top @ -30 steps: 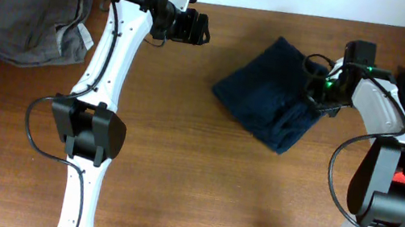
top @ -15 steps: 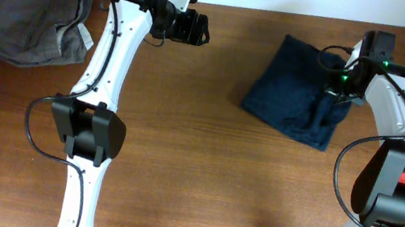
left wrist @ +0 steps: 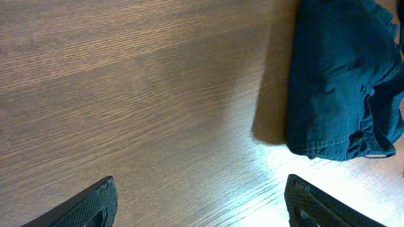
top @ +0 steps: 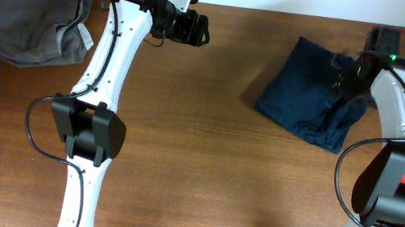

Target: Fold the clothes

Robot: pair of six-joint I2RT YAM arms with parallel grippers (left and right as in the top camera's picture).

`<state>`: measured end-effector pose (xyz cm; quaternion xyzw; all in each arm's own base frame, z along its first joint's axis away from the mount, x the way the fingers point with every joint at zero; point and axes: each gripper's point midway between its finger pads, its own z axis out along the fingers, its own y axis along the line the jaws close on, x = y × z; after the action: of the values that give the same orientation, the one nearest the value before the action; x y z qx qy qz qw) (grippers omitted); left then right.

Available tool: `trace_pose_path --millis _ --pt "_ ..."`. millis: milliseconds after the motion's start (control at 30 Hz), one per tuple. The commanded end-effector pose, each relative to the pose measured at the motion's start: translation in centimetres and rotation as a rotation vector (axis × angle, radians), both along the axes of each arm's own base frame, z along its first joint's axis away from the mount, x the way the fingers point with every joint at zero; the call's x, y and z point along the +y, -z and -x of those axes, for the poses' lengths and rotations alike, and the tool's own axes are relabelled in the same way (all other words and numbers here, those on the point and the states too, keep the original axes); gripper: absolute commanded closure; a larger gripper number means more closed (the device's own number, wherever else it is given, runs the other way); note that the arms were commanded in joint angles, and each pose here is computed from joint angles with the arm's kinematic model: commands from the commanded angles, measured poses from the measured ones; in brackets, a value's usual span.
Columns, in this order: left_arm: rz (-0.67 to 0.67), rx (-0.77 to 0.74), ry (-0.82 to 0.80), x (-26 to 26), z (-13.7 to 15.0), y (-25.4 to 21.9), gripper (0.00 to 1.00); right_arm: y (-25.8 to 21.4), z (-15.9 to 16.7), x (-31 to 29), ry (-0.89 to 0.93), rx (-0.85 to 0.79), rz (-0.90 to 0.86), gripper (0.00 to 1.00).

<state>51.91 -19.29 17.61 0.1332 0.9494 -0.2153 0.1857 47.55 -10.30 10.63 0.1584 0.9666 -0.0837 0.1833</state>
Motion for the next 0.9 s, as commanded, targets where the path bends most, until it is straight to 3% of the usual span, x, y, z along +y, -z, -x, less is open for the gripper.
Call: trace_pose_path --millis 0,33,100,133,600,867 --pt "0.003 -0.022 0.020 -0.2 -0.1 -0.4 0.16 -4.2 -3.2 4.9 -0.115 -0.153 -0.241 0.48" --pt "0.004 -0.023 0.020 -0.2 -0.1 -0.4 0.16 -5.0 -3.8 6.8 -0.170 -0.190 -0.333 0.75" --pt "0.004 -0.024 0.020 -0.2 -0.2 -0.5 0.16 -5.5 -4.2 9.1 -0.228 -0.214 -0.434 0.94" --pt "0.004 -0.024 0.020 -0.2 -0.2 -0.5 0.16 -5.2 -4.2 9.9 -0.245 -0.209 -0.462 0.96" --pt "0.003 -0.018 0.020 -0.2 0.0 -0.4 0.15 8.5 -3.4 12.0 -0.279 0.046 -0.528 0.96" --pt "0.006 -0.031 0.020 -0.3 -0.3 -0.5 0.15 11.1 -0.8 14.8 -0.372 0.178 -0.540 0.96"
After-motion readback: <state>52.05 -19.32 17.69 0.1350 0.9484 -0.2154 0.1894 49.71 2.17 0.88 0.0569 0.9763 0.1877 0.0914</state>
